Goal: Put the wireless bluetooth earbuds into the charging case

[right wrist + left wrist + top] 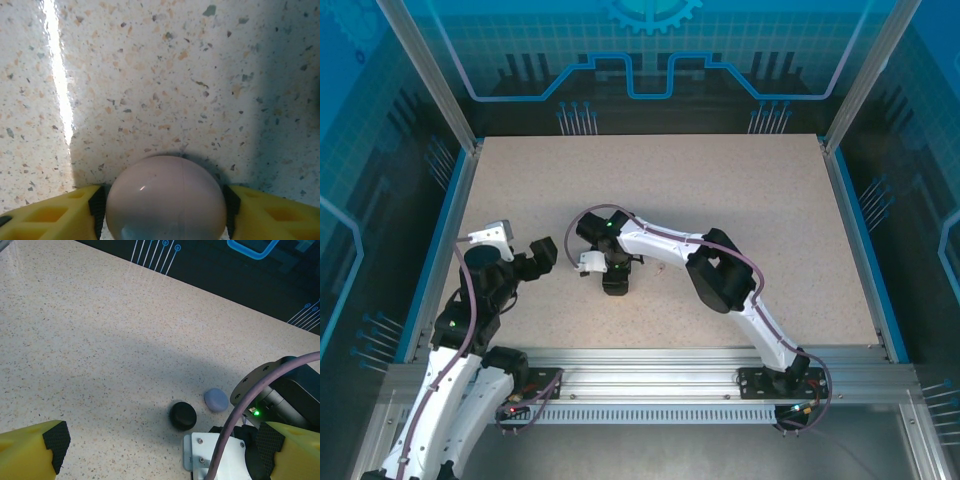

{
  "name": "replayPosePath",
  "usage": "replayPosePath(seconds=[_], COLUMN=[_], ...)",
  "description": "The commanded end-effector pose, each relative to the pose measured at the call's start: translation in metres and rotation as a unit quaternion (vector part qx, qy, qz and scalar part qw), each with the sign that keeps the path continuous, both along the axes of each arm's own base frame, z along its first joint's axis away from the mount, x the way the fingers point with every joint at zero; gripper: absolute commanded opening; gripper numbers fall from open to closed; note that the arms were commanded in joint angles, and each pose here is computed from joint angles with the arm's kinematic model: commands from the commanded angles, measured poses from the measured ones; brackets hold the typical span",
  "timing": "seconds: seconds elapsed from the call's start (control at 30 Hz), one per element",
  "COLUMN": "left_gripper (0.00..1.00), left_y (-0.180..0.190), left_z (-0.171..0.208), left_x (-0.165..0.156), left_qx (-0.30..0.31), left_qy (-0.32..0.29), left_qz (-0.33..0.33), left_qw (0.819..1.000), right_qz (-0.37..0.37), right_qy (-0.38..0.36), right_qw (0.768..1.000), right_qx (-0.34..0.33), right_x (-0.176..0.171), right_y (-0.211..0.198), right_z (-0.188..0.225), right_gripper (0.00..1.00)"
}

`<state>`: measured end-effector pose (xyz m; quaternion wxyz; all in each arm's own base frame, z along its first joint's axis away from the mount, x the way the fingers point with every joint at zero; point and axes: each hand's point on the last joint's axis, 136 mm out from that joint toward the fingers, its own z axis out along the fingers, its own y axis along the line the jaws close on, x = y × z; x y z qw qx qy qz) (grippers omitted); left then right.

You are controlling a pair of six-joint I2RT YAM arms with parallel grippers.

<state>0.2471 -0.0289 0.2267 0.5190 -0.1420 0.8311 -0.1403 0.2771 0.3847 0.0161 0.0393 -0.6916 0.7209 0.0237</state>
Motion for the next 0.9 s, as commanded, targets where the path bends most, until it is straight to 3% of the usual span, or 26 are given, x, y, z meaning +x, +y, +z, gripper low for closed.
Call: replayPosePath(seconds=[0.0,0.27,0.5,0.63,0.87], left_gripper=[0.99,0.99,0.99,0.98,0.93], left_y=[0.003,-0.003,-0.031,-0.066,-0.124], left_z=[0.009,0.002,-0.025,-0.039,-0.030], left_x=[-0.002,-0.001,0.004,0.012,0.023], left_qx=[-0.004,-0.023,-0.091,-0.161,-0.290], left_qy=[-0.007,0.001,0.047,0.084,0.094], left_qz=[0.009,-0.001,-0.049,-0.122,-0.262], left_qw=[1.000,1.000,0.993,0.976,0.916], right_qz=[0.004,-0.014,-0.045,-0.074,-0.113], right_qy=[0.027,0.021,0.002,-0.007,-0.026], right_qw=[1.000,0.998,0.991,0.983,0.958], right_qx=[-0.006,0.064,0.129,0.170,0.262], right_x=[-0.010,-0.002,0.002,0.002,0.000], right_y=[-0.004,-0.001,-0.015,-0.032,-0.056], right_z=[-0.013,0.024,0.059,0.080,0.119], right_gripper=[0.60,0.53,0.50,0.50,0.50])
